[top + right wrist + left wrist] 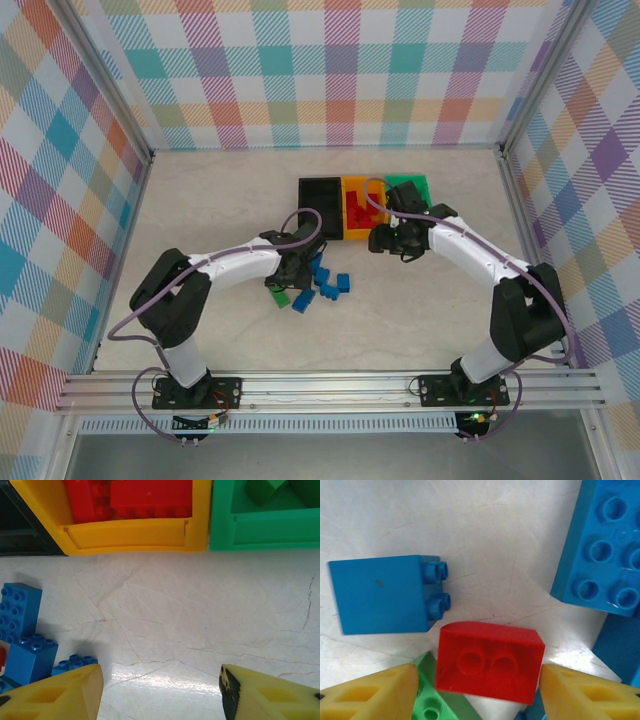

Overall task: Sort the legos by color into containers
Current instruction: Pick up the lego from the center of the table.

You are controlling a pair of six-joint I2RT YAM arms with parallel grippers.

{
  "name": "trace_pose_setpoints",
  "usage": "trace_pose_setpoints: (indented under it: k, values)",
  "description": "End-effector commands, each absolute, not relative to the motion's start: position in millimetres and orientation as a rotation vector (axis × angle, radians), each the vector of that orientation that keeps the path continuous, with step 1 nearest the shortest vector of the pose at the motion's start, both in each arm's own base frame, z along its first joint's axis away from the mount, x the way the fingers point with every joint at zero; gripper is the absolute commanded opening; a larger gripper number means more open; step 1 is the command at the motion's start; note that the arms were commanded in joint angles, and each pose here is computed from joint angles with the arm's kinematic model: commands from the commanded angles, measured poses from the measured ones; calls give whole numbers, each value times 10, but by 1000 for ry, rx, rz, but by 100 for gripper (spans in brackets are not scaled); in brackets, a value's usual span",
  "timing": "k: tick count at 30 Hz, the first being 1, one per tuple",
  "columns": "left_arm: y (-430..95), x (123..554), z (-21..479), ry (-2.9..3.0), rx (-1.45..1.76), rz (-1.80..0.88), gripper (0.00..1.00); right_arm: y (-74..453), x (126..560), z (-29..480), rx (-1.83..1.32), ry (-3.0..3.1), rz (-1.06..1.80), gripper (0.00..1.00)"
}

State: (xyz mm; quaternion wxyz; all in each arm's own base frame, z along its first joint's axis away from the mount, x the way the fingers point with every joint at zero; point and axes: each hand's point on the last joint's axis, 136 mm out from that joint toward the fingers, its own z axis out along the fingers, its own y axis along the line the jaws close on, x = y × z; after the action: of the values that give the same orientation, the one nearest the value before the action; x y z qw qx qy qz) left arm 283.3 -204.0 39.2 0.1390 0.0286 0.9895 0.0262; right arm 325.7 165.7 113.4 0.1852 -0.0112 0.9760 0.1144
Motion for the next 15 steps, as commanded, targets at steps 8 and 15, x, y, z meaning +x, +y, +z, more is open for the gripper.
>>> trace_pose_setpoints:
  k: [8,15]
  values:
    - [-2236,2927,312,2892,118,9,41,1548,3083,1143,-11,2744,294,63]
    - [-2389,2977,768,2813,119,-158,41,1507,3026,1049,27,2748,290,63]
